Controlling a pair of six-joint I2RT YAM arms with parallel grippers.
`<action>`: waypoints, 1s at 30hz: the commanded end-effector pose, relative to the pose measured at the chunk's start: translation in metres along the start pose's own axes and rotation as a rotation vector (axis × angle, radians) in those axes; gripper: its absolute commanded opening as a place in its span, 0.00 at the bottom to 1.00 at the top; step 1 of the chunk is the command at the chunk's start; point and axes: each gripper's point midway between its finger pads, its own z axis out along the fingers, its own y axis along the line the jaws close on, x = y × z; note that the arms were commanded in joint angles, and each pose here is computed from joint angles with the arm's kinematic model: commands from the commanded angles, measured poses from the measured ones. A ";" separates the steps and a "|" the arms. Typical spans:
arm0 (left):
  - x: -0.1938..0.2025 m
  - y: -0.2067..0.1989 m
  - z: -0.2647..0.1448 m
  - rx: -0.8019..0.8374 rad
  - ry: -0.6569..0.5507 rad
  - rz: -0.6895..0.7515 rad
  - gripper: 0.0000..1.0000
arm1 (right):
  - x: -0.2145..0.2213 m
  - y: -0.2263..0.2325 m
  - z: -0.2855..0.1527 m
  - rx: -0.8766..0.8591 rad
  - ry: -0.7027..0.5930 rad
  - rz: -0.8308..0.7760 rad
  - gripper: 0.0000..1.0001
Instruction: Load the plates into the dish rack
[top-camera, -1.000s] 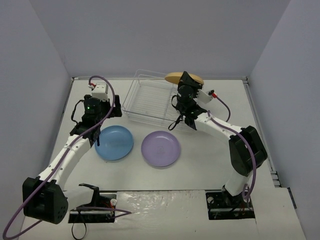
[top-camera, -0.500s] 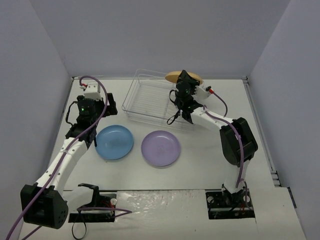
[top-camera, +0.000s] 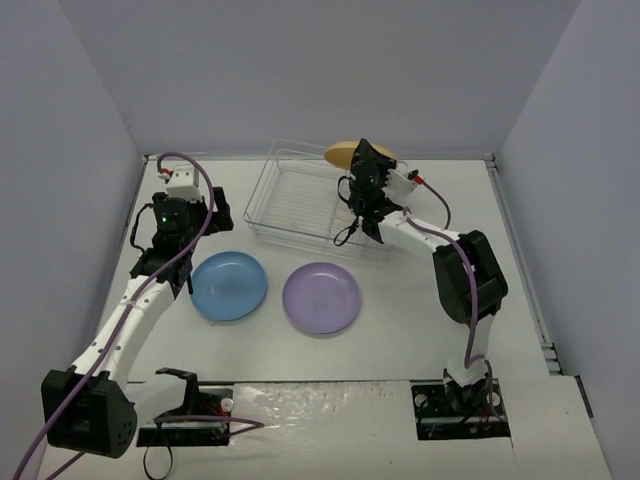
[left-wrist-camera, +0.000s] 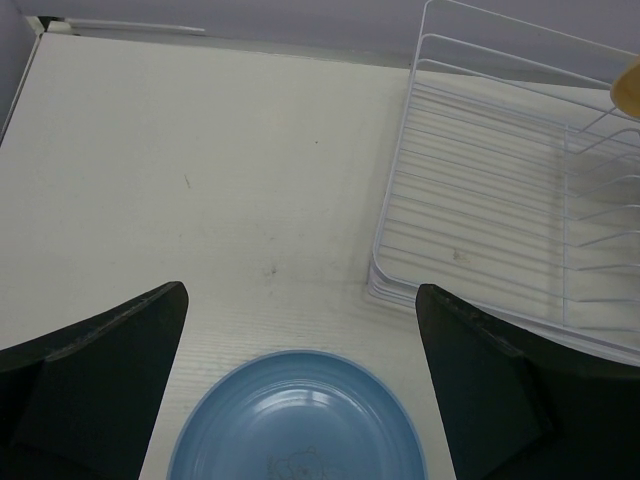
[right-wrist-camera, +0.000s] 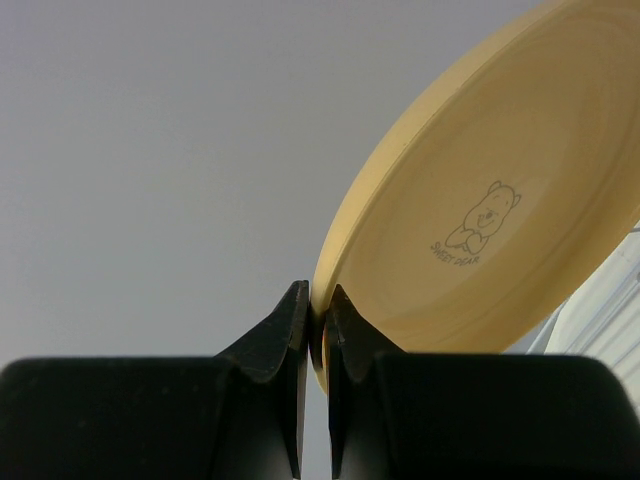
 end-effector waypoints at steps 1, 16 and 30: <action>-0.032 -0.002 0.000 0.006 -0.100 -0.026 0.97 | -0.002 0.038 0.001 -0.074 -0.015 0.111 0.00; -0.035 -0.001 -0.002 0.007 -0.101 -0.033 0.97 | -0.013 0.037 0.003 -0.062 -0.041 0.081 0.00; -0.034 0.002 -0.001 0.001 -0.096 -0.039 0.97 | -0.008 0.006 0.019 -0.004 -0.031 0.086 0.08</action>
